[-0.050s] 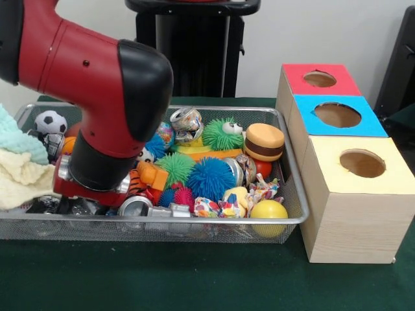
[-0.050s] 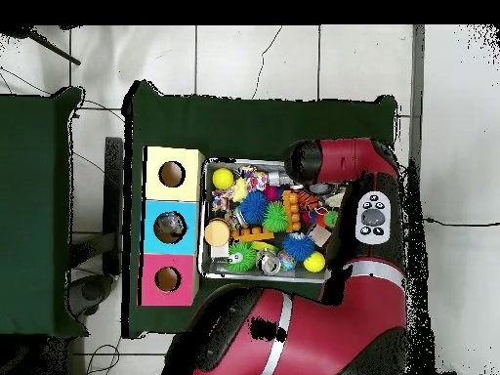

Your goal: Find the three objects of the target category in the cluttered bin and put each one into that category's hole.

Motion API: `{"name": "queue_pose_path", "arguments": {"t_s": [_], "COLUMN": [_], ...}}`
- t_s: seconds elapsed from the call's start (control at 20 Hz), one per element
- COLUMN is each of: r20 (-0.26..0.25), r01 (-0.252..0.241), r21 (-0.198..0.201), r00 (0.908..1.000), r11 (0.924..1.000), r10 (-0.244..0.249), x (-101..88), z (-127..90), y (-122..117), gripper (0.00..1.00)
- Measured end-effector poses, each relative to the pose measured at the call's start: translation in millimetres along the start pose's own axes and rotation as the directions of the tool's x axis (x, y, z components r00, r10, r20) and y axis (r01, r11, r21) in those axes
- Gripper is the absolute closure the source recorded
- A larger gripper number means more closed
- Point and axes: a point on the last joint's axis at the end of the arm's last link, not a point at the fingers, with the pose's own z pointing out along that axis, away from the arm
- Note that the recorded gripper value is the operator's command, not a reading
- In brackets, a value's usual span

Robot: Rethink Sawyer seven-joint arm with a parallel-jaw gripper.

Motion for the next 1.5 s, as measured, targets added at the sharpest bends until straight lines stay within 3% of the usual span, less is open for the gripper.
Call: {"name": "queue_pose_path", "arguments": {"t_s": [0.25,0.35,0.55,0.8,1.05,1.2,1.25,1.5], "r20": [-0.084,-0.134,-0.171,-0.192,-0.126,-0.022,0.021,0.125], "r01": [-0.050,-0.075,-0.088,-0.081,-0.056,-0.018,-0.001,0.042], "r21": [-0.055,-0.084,-0.104,-0.100,-0.064,-0.013,0.007,0.063], "r00": [0.9954,0.9889,0.9829,0.9795,0.9908,0.9996,0.9998,0.9909], "r11": [0.9972,0.9936,0.9908,0.9917,0.9964,0.9997,1.0000,0.9971], "r10": [0.046,0.063,0.069,0.061,0.048,0.018,0.001,-0.050], "x": [7.6,13.4,21.1,37.2,41.6,40.1,39.8,39.2], "z": [-3.5,-5.8,-8.2,-9.2,-4.7,3.4,6.6,10.2], "y": [-1.0,-0.3,2.5,2.9,-0.6,-2.8,-2.6,-1.3], "gripper": [0.00,0.00,0.00,0.00,0.00,0.00,0.00,0.00]}}
